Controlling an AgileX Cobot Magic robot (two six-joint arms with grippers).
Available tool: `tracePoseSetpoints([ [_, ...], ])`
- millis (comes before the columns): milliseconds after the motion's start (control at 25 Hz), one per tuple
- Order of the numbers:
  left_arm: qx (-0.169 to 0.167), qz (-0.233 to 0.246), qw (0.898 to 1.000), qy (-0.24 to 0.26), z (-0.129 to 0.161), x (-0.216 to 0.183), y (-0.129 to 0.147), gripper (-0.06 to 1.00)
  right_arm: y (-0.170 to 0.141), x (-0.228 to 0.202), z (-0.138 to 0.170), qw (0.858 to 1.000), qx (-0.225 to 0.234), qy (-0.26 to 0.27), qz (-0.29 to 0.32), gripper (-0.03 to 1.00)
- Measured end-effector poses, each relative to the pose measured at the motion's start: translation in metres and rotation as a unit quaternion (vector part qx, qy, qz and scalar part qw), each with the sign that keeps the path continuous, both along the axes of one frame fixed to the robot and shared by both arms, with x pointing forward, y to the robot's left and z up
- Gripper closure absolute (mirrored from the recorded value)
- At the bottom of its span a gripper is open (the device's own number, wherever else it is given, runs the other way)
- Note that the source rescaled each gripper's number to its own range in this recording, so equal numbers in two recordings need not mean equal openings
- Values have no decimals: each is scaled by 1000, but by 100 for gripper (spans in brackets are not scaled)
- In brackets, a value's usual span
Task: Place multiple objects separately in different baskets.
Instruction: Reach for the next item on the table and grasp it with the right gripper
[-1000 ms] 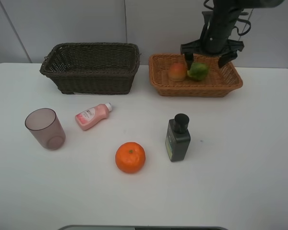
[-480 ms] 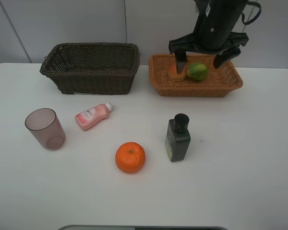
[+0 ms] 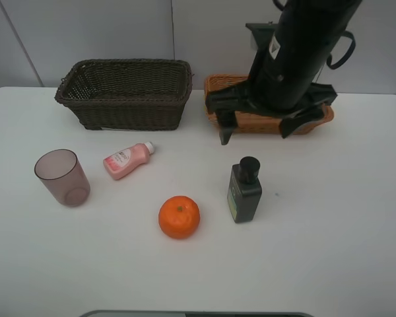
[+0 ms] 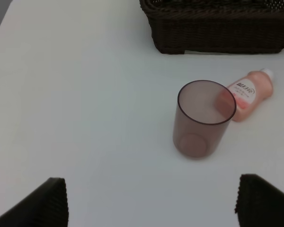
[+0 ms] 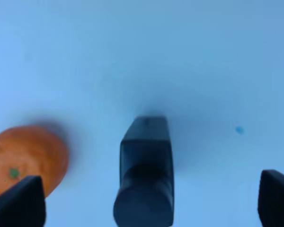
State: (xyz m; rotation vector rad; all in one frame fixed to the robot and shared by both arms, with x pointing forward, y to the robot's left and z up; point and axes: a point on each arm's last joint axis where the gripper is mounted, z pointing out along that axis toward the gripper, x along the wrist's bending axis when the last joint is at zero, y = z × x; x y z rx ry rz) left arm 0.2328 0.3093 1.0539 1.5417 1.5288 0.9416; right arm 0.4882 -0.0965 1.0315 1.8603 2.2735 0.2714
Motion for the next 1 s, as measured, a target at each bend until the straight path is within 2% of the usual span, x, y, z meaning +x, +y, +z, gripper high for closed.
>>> tracePoseSetpoints([
  [280,0,0,1000,0,0,0,0,2,1,-6,-18,999,-3,-3,-39,-3],
  [720,0,0,1000,0,0,0,0,2,11,5,-68,998,-47,33,-33,-3],
  [1000,0,0,1000,0,0,0,0,2,17,10,-86,998,-45,36,-28,-3],
])
